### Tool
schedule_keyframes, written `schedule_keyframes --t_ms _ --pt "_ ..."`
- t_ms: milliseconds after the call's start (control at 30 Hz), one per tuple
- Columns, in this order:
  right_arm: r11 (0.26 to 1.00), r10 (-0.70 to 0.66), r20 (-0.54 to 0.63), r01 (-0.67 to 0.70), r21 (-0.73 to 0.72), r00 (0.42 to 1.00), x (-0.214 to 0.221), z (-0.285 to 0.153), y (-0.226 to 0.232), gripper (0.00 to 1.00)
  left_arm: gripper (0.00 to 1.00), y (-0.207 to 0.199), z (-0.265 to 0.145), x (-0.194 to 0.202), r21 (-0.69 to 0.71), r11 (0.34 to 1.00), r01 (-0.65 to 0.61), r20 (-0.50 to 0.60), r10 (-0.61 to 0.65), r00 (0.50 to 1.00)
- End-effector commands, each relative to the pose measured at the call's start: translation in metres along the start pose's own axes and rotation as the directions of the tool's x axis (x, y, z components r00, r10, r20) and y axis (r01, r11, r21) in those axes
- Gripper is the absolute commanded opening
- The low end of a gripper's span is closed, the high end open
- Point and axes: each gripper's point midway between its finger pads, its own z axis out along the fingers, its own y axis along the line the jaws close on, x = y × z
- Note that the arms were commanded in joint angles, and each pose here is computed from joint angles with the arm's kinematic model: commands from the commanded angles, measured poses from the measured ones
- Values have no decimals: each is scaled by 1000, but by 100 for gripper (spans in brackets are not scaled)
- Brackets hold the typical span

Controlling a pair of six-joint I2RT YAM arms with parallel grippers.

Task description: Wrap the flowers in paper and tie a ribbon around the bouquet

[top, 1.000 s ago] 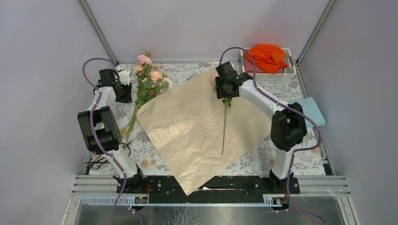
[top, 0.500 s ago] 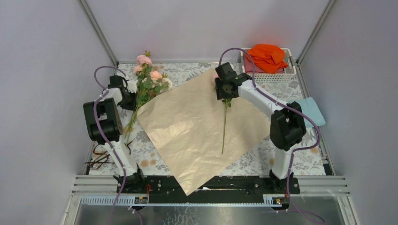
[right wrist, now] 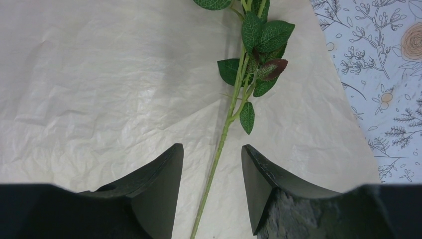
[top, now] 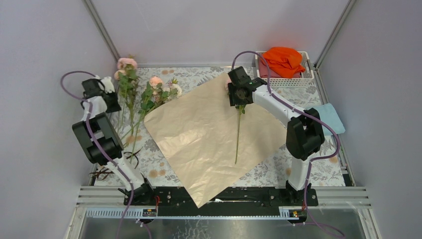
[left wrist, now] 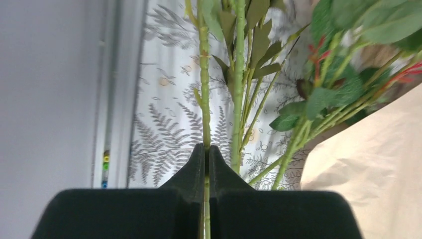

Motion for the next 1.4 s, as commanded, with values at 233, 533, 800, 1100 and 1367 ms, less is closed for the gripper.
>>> schedule_keyframes --t_ms 233,533,800,1100,1367 --pt "997 -75 118 79 -24 990 -22 -29 19 54 0 -44 -112 -90 94 986 -139 412 89 907" --pt "882 -51 277 173 -439 960 -51 -86 123 54 0 -135 -183 -99 377 860 -344 468 143 872" --pt "468 329 371 191 -863 868 -105 -194 243 69 0 -216 -205 -74 704 635 -319 414 -2 910" --pt "267 581 127 -41 -963 804 -136 -187 280 86 0 -276 -228 -53 770 523 -365 416 23 909" --pt "293 667 58 -190 -937 743 -132 -163 265 83 0 -295 -220 -44 787 514 -342 386 23 922"
